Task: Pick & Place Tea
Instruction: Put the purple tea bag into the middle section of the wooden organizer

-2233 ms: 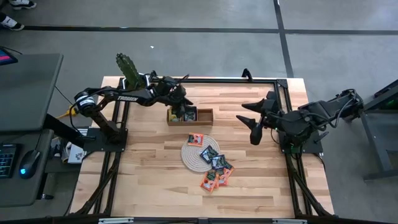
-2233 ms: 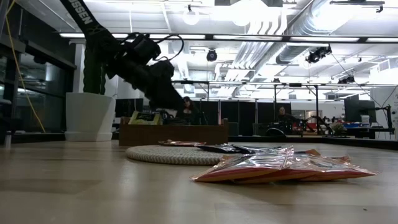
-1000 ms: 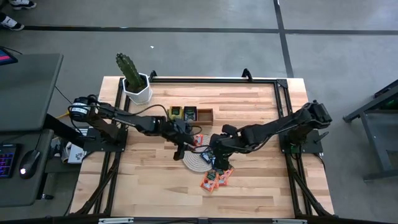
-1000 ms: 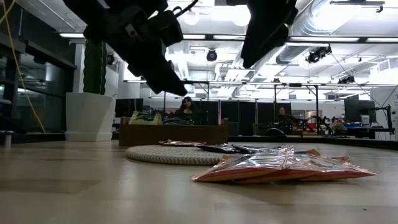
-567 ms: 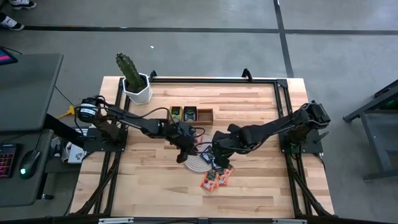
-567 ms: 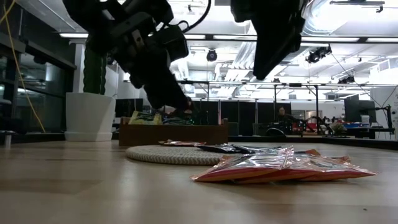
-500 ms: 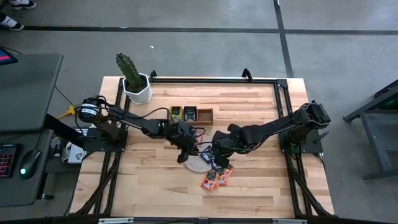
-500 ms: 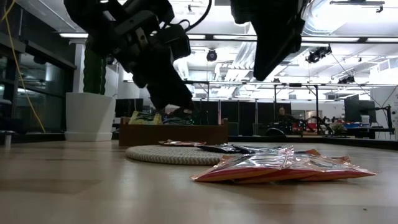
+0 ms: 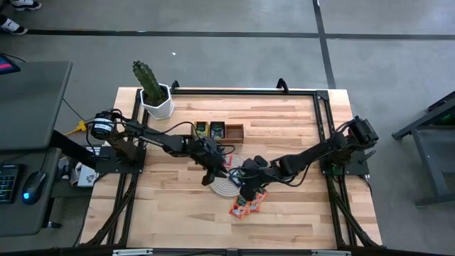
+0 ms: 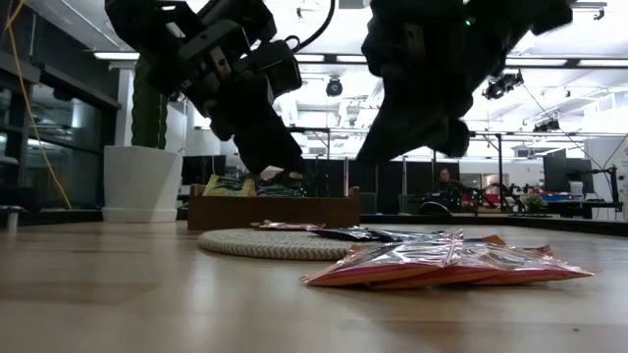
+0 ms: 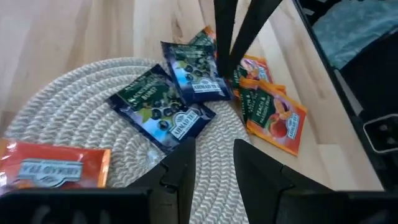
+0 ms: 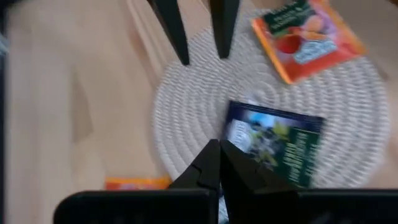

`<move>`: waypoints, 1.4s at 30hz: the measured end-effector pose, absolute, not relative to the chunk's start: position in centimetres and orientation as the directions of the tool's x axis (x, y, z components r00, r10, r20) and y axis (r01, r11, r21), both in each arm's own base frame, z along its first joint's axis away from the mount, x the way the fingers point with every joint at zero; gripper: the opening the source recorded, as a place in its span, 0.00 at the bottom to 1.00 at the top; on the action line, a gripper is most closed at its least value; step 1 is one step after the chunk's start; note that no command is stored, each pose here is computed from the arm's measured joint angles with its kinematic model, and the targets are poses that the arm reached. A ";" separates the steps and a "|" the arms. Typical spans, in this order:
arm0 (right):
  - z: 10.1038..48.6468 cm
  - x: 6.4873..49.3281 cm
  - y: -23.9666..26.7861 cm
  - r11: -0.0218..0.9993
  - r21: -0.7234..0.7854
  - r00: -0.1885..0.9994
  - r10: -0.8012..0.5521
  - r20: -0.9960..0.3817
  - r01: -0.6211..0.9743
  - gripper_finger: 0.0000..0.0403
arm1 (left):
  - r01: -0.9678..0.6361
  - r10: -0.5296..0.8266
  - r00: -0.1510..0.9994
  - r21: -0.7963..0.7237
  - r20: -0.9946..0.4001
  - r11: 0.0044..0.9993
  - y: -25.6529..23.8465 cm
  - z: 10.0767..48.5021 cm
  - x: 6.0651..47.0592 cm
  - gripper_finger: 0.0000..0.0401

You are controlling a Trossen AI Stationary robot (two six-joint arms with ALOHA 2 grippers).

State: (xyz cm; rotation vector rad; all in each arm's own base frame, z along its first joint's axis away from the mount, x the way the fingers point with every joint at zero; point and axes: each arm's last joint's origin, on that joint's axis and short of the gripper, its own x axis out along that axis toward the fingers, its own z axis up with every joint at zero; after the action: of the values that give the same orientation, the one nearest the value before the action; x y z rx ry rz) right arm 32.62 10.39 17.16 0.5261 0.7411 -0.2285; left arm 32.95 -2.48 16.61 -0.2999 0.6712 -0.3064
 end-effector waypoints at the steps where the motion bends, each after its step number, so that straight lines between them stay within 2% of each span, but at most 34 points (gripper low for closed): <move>1: 16.9 32.5 10.4 0.840 0.398 0.738 -0.005 -0.675 0.370 0.00 | 0.184 -0.375 0.738 -0.368 -0.561 0.912 -2.5 16.4 33.0 0.26; 10: 15.3 31.7 10.1 0.811 0.459 0.764 0.024 -0.645 0.362 0.00 | 0.184 -0.377 0.731 -0.368 -0.569 0.911 -2.2 16.2 33.0 0.26; 18: 13.7 32.4 10.4 0.827 0.459 0.756 0.066 -0.651 0.324 0.00 | 0.179 -0.366 0.737 -0.357 -0.569 0.917 -1.7 16.2 33.0 0.26; 26: 13.2 33.5 9.8 0.835 0.435 0.748 0.044 -0.663 0.336 0.00 | 0.180 -0.373 0.733 -0.366 -0.570 0.913 -1.5 16.2 33.0 0.26; 32: 12.7 33.4 8.9 0.846 0.397 0.703 0.038 -0.710 0.356 0.00 | 0.178 -0.374 0.726 -0.368 -0.577 0.913 -1.5 16.1 32.9 0.26; 42: 11.7 33.4 9.2 0.857 0.406 0.663 0.106 -0.741 0.317 0.00 | 0.164 -0.360 0.724 -0.360 -0.588 0.918 -1.4 16.0 32.9 0.26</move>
State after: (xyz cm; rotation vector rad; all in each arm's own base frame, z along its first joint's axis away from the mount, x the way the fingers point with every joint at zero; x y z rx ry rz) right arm 33.42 9.16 11.67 0.5437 0.8482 -0.1264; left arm 32.89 -1.44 16.02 -0.2943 0.7049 -0.2941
